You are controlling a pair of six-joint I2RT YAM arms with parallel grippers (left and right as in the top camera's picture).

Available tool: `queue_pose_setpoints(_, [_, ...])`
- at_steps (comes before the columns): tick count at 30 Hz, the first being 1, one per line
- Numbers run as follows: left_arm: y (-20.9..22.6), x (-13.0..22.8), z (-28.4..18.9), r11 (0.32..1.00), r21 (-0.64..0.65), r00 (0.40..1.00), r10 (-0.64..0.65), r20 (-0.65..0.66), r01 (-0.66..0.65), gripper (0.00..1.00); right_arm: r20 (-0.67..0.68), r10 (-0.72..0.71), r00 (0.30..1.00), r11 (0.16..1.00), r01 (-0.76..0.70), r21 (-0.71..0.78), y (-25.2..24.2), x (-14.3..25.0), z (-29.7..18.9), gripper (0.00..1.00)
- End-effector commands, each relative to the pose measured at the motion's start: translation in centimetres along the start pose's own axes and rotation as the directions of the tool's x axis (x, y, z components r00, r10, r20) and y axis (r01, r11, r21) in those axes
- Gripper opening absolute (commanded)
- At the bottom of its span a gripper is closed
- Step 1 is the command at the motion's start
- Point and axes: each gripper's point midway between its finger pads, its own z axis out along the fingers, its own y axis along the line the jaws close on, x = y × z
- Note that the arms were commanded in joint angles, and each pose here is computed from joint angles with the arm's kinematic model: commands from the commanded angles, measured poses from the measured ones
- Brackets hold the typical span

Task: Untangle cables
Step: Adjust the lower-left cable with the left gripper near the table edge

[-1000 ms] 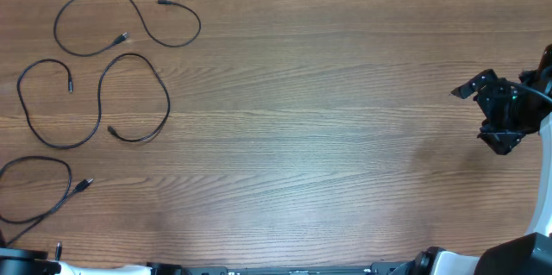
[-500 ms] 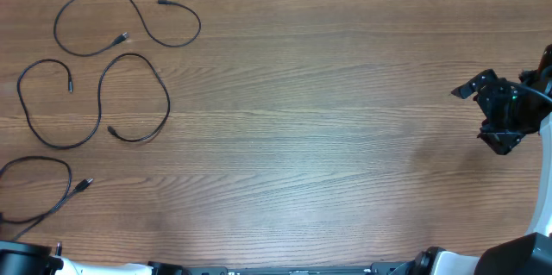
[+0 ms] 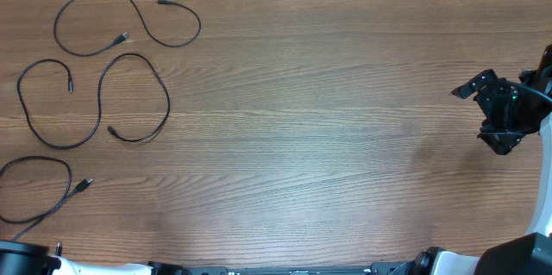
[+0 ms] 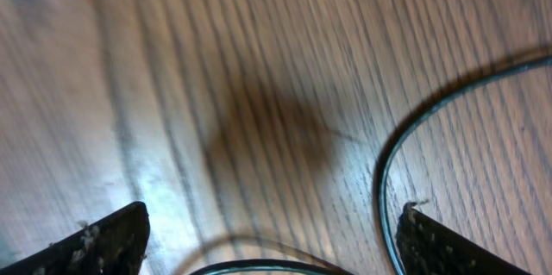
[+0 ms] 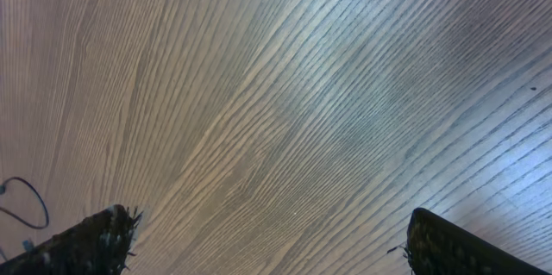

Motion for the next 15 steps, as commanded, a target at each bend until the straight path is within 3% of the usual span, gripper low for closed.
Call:
queue_pose_setpoints(1, [-1.5,1.3,1.1,0.997,0.068,0.998,0.040,-0.050,-0.037,0.94,0.024,-0.011,1.000,1.000,0.011,-0.011,0.4,-0.4,-0.6,1.00])
queue_pose_setpoints(6, [-1.9,2.9,1.8,0.997,0.078,0.994,0.030,-0.108,-0.022,0.93,0.024,-0.011,1.000,1.000,0.011,-0.011,0.4,-0.4,-0.6,1.00])
queue_pose_setpoints(10, [-2.7,4.7,2.7,0.995,0.098,0.986,0.040,-0.160,-0.024,0.85,0.024,-0.011,1.000,1.000,0.011,-0.011,0.4,-0.4,-0.6,1.00])
queue_pose_setpoints(13, [-3.7,6.3,3.3,0.991,0.132,0.980,0.047,-0.195,-0.021,0.68,0.024,-0.011,1.000,1.000,0.011,-0.011,0.4,-0.4,-0.6,1.00])
queue_pose_setpoints(15, [-4.4,7.1,3.6,0.990,0.139,0.976,0.026,-0.217,0.005,0.70,0.024,-0.011,1.000,1.000,0.011,-0.011,0.4,-0.4,-0.6,1.00])
